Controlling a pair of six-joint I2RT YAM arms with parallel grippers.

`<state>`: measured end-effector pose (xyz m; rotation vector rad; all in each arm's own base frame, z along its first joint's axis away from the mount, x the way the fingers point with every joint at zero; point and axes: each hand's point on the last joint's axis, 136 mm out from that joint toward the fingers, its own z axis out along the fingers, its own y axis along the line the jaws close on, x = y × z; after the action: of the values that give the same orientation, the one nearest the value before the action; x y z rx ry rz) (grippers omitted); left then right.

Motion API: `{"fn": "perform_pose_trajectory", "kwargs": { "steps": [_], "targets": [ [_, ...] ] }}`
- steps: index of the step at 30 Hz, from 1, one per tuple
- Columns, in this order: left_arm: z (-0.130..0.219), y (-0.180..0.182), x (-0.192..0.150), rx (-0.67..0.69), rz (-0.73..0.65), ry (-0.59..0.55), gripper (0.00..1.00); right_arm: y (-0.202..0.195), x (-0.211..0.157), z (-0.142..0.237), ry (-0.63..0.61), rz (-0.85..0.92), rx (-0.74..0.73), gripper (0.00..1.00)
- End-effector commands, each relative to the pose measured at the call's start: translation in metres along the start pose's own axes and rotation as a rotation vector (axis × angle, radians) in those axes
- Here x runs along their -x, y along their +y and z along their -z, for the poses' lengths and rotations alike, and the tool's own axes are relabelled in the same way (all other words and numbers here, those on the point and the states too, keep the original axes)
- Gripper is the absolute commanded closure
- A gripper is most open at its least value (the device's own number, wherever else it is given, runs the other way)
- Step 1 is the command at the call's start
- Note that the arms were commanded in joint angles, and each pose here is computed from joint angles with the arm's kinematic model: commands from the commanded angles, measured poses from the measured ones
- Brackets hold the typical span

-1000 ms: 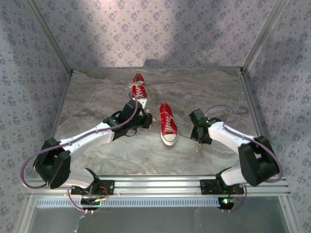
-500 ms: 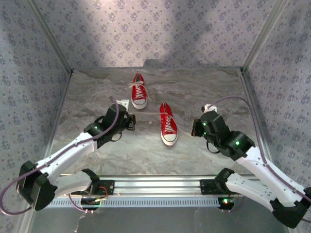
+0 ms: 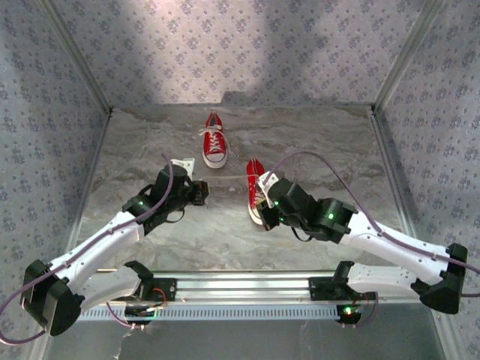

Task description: Tie the shoes

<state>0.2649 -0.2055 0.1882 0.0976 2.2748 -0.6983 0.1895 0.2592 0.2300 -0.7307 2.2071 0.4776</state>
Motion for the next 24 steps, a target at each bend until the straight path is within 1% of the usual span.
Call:
{"fn": "perform_pose_trajectory", "kwargs": {
  "steps": [1, 3, 6, 7, 11, 13, 17, 22, 24],
  "targets": [
    [0.005, -0.031, 0.018, -0.15, 0.004, -0.048, 1.0, -0.003, 0.053, 0.012, -0.16, -0.042, -0.033, 1.0],
    [0.005, -0.032, 0.02, -0.152, -0.011, -0.058, 1.0, -0.006, 0.066, 0.008, -0.162, -0.086, -0.026, 1.0],
    [0.003, -0.032, 0.018, -0.162, -0.055, -0.068, 1.0, 0.0, 0.085, -0.002, -0.158, -0.124, 0.036, 1.0],
    [0.002, -0.033, 0.018, -0.173, -0.07, -0.076, 1.0, 0.002, 0.098, -0.003, -0.168, -0.143, 0.056, 1.0],
    [0.001, -0.033, 0.017, -0.2, -0.117, -0.125, 1.0, 0.0, 0.119, -0.028, -0.132, -0.244, 0.126, 1.0],
    [0.001, -0.035, 0.018, -0.223, -0.131, -0.146, 1.0, -0.003, 0.128, -0.039, -0.121, -0.284, 0.151, 1.0],
    [0.0, -0.039, 0.018, -0.25, -0.147, -0.163, 1.0, -0.025, 0.14, -0.068, -0.083, -0.407, 0.139, 1.0],
    [-0.005, -0.04, 0.017, -0.258, -0.151, -0.157, 1.0, -0.029, 0.151, -0.1, -0.042, -0.445, 0.193, 1.0],
    [-0.007, -0.043, 0.019, -0.269, -0.145, -0.16, 1.0, -0.033, 0.155, -0.109, -0.035, -0.464, 0.191, 1.0]
  ]
}}
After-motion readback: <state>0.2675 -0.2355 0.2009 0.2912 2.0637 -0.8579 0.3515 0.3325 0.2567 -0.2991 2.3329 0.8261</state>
